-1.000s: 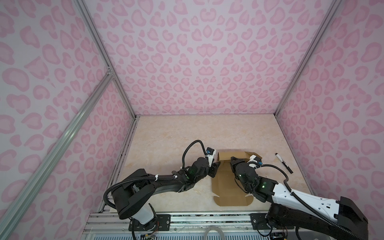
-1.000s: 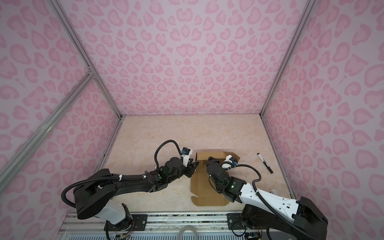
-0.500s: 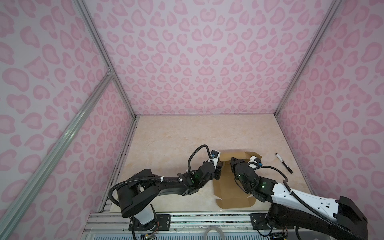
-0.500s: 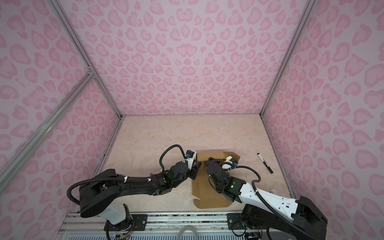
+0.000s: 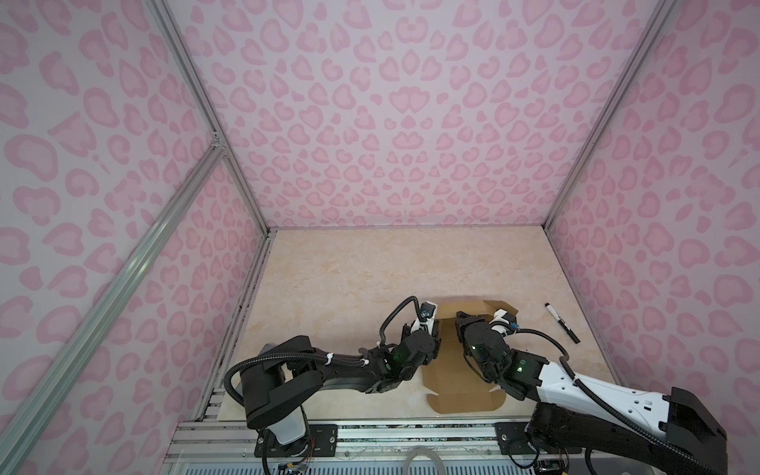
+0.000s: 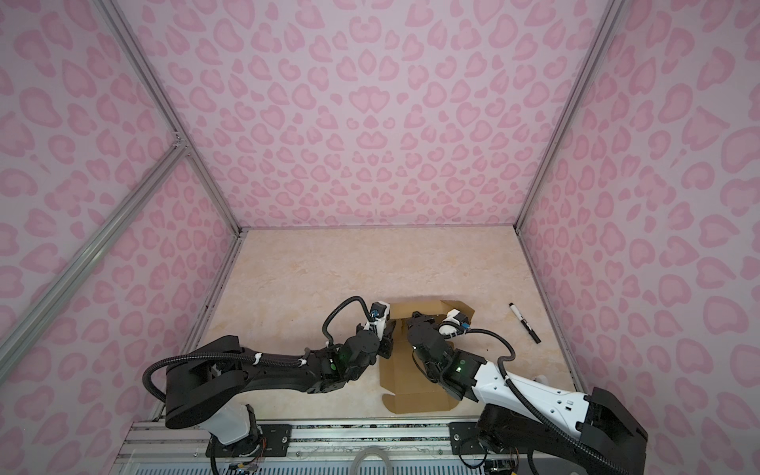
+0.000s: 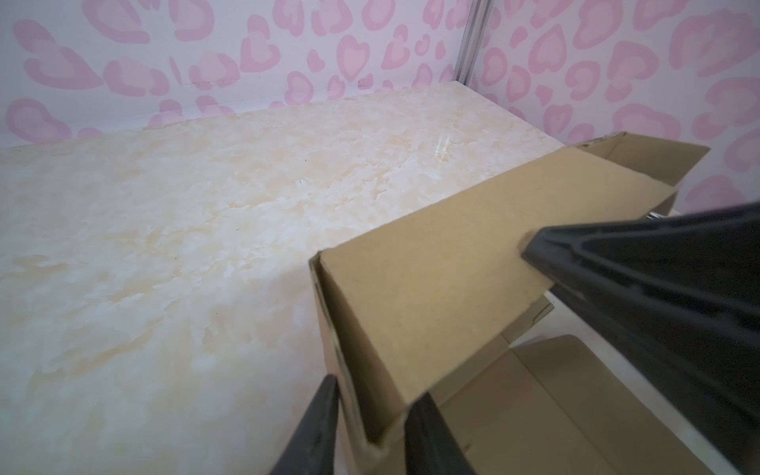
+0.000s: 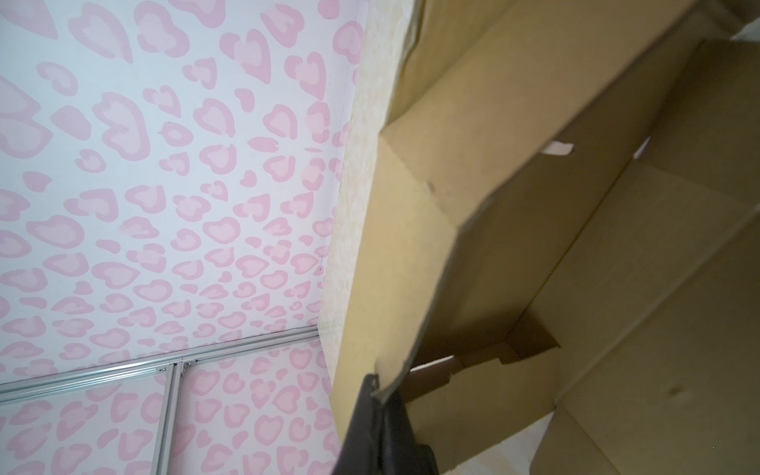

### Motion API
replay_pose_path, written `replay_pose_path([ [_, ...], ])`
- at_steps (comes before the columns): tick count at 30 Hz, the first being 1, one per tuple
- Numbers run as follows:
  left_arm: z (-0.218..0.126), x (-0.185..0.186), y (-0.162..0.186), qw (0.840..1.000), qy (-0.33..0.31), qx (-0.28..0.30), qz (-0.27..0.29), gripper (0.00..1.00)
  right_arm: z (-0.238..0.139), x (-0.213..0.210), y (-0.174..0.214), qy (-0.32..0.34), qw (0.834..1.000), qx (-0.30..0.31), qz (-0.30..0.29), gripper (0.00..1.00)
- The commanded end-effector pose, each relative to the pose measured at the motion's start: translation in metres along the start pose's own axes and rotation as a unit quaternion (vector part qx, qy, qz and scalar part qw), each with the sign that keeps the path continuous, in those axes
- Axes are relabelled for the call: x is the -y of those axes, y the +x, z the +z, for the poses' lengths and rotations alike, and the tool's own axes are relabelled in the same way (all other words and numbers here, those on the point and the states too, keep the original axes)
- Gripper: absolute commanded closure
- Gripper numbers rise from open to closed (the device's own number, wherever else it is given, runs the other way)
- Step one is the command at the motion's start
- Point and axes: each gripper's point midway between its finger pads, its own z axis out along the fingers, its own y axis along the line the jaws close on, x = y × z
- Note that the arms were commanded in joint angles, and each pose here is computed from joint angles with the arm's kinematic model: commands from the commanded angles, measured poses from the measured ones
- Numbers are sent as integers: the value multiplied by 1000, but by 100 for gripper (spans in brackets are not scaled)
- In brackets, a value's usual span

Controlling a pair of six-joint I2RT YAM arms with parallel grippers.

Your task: Fold the paper box

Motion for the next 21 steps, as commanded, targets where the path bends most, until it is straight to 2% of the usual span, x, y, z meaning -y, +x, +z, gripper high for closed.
replay_pose_path([
  [1,0,-8,-11,999,-40,26,-7,69,0,0,-1,2,1000,4,0,100],
  [21,-5,-8,-11,995,-80,52,-35,78,3,-4,4,-16,1000,-4,13,100],
])
